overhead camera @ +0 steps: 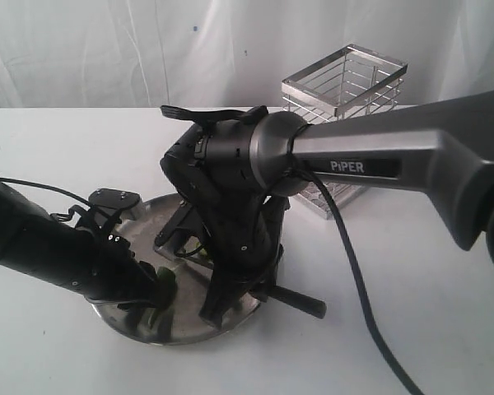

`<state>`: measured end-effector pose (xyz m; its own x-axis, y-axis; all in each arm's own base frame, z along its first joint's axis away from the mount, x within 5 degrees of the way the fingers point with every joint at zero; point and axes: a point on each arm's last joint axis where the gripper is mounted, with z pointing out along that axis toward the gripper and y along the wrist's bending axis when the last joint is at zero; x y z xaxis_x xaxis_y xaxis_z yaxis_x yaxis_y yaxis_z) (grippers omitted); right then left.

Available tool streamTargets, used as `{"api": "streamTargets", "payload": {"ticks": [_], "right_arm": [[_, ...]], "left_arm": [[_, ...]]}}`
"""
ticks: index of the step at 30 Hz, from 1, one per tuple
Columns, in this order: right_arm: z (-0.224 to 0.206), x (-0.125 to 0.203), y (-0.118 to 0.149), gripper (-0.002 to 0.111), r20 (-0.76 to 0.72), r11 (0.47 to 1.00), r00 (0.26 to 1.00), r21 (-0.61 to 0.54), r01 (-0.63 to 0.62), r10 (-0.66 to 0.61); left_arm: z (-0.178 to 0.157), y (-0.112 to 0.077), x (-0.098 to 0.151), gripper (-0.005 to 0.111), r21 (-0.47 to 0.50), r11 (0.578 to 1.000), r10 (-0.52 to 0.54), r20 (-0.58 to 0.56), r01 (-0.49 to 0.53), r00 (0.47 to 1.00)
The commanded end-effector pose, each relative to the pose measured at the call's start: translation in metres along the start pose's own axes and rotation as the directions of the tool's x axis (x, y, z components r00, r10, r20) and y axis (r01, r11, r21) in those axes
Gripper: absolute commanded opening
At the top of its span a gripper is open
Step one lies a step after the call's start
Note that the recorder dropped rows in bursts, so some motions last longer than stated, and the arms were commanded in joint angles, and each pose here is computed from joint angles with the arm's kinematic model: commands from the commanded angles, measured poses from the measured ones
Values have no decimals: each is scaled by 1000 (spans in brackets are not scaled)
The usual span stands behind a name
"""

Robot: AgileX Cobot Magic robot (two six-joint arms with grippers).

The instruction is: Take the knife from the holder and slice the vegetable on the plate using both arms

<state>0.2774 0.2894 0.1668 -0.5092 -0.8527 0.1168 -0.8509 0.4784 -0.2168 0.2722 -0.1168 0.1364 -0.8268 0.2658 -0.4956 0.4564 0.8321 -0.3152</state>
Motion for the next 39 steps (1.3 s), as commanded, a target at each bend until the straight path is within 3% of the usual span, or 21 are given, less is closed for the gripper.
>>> {"api": "streamTargets", "payload": {"ticks": [1,13,26,39], "right_arm": [[-10,4,-2,3,-4,1000,1000,5,-14,14],[-17,7,-8,3,10,998,999,51,-37,36],[-41,14,-8,3,73,998,996,16,-57,55],[-33,14,-13,3,142,987,977,-9,-158,157]], "left_arm": [[-1,-2,0,46,15,1000,-12,4,12,1000],[-52,-19,-21,46,-37,993,116,176,-112,977],[-56,-14,-25,46,-111,989,122,213,-100,969],[-55,-16,-21,46,-79,994,89,198,-75,976]]}}
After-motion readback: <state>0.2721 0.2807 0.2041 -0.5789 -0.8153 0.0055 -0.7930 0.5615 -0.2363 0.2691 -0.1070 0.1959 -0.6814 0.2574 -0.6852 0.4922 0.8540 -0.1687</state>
